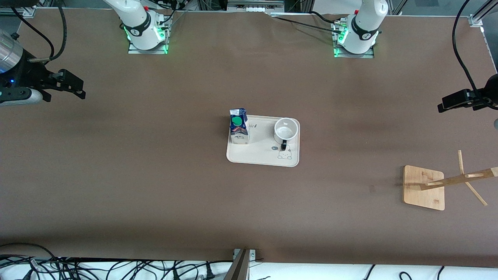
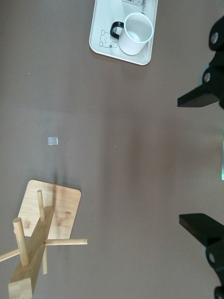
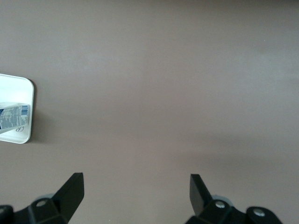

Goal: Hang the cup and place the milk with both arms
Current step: 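Reach the right gripper toward the milk carton on the tray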

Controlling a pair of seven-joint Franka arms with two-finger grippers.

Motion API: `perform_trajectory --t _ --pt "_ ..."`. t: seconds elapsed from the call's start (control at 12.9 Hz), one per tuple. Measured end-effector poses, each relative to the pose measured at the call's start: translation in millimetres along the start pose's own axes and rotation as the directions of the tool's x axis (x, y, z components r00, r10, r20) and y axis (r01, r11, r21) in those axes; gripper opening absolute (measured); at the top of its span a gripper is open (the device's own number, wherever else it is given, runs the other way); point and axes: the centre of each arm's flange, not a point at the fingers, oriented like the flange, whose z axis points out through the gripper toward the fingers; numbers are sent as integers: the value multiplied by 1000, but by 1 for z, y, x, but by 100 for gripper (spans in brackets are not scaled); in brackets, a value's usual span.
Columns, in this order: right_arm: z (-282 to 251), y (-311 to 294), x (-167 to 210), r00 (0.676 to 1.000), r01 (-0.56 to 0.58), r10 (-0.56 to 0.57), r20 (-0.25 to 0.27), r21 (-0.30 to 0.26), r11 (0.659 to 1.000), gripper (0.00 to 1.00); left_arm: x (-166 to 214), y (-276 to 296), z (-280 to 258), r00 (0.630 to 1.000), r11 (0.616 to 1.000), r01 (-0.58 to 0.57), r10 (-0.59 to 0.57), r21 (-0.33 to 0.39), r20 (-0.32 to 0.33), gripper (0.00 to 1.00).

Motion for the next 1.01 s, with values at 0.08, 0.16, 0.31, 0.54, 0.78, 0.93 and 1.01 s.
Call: perform_trajectory --t 0.08,0.16,0.31,0.54,0.78,0.93,1.01 --pt "7 -6 4 1000 10 -10 8 8 1000 100 0 0 0 1000 1000 0 0 0 0 100" --pt "18 -15 9 999 26 -26 24 9 1000 100 0 1 0 1000 1000 -1 1 -2 0 100" --pt "51 -33 20 995 55 -56 86 11 998 100 1 8 4 1000 1000 -13 13 -6 8 100" --pt "98 -68 30 979 87 -90 181 25 996 100 7 30 24 998 999 -46 46 0 47 100" --pt "119 -158 33 989 -33 23 149 65 997 100 20 36 51 994 998 -52 53 -21 96 100" --pt "146 -234 30 990 -91 82 112 73 993 100 29 40 69 991 998 -53 58 -46 123 100" --pt "164 -268 26 987 -131 123 100 73 989 100 34 40 78 989 997 -52 58 -48 138 100"
